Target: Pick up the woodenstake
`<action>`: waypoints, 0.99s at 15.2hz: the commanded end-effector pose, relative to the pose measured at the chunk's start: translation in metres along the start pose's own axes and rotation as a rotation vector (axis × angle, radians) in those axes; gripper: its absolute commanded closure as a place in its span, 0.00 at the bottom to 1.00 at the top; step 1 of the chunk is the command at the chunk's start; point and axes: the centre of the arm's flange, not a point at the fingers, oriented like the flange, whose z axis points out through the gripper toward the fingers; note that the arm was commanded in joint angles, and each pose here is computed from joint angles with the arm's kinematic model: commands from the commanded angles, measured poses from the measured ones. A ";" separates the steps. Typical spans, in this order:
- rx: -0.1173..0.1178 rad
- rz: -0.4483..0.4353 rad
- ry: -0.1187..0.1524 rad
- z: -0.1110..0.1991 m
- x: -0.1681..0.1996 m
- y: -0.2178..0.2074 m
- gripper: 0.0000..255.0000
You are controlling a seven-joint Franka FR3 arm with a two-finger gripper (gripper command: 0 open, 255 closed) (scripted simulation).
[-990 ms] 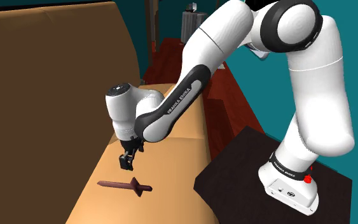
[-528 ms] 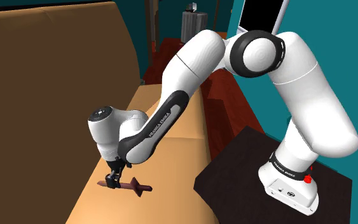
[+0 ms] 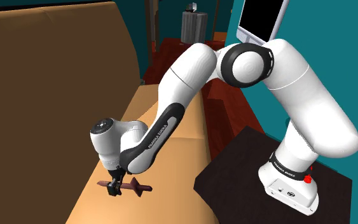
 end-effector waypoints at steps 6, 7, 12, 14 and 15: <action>0.000 0.000 0.001 0.003 0.001 -0.001 1.00; 0.000 0.000 0.001 0.003 0.001 -0.001 1.00; 0.000 0.000 0.001 -0.003 0.000 0.000 1.00; 0.000 0.000 0.001 -0.013 0.000 0.000 1.00; 0.000 0.000 0.001 -0.019 0.000 0.000 1.00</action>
